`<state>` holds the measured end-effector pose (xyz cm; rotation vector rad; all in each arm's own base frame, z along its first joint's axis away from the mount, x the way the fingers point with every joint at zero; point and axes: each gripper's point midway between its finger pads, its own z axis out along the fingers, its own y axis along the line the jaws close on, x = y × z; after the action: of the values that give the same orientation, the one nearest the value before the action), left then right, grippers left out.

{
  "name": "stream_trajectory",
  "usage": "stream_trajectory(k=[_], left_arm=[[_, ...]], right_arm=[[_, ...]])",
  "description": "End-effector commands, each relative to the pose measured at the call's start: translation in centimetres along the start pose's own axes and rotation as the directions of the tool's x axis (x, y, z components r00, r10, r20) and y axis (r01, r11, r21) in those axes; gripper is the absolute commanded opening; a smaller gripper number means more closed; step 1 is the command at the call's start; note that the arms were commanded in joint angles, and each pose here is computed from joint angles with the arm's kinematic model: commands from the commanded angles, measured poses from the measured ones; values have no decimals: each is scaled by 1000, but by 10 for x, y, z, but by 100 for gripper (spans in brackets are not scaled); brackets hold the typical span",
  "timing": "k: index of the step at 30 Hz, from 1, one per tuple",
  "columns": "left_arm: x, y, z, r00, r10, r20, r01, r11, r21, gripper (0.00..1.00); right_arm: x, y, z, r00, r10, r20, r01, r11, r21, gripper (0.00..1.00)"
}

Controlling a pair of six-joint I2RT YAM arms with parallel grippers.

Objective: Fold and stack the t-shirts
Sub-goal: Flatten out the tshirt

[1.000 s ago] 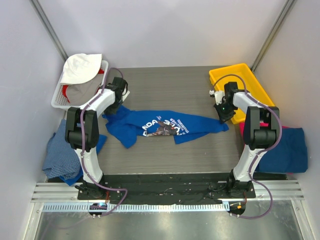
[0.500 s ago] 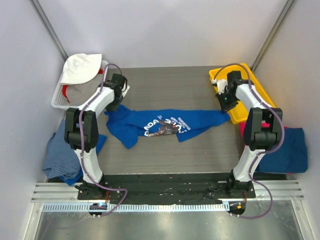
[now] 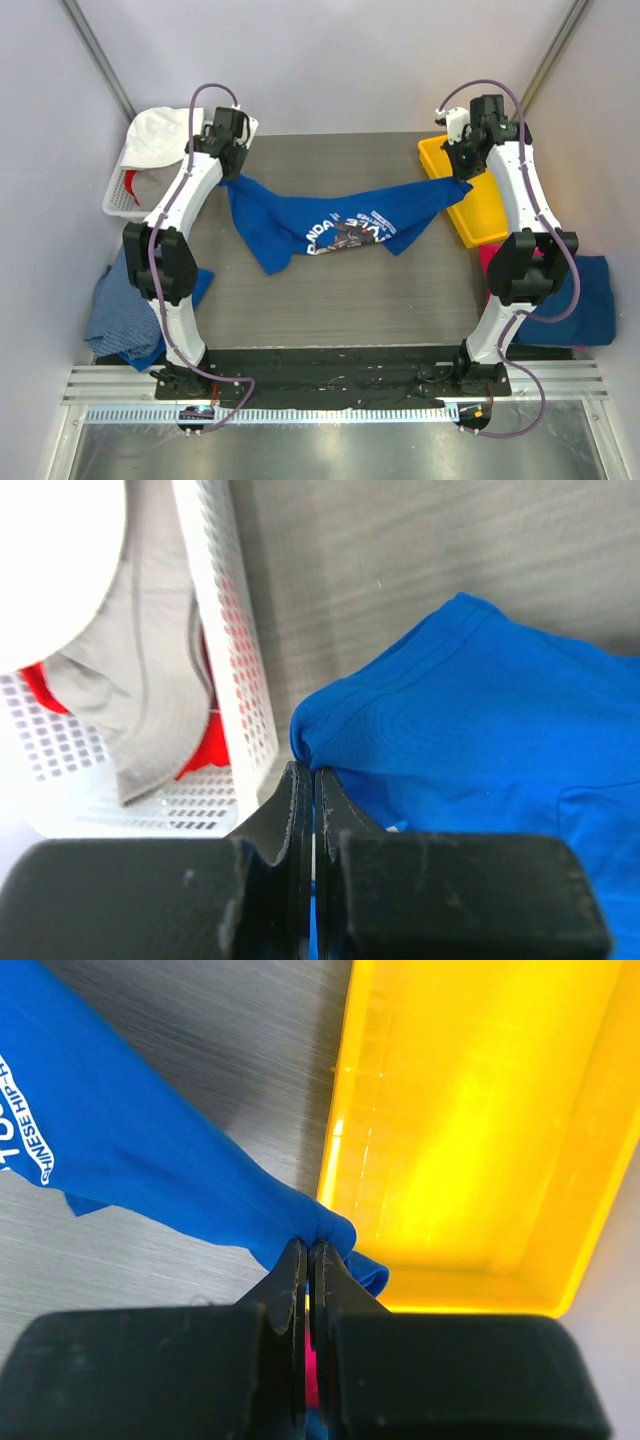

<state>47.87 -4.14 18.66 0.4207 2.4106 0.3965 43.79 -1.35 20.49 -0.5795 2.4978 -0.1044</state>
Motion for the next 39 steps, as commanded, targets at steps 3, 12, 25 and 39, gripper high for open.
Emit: stream_trajectory(k=[3,12,25,39], left_arm=[[-52,51,-48,966,-125,225,149,984,-93,0],[-87,85,-104,836,-218,503,308,946,-102,0],[-117,125,-163,696,-274,664,427,901,-77,0],[-35,28,-118,921,-135,366,112,990,82,0]], right_arm=[[-46,-12,-53,985,7,171,-18,998,66,1],[-108,-28,-123,886,29,463,-106,985,139,1],[-106,-20,-126,890,29,456,-84,991,102,1],[52,92,-52,994,-107,-4,102,960,-261,1]])
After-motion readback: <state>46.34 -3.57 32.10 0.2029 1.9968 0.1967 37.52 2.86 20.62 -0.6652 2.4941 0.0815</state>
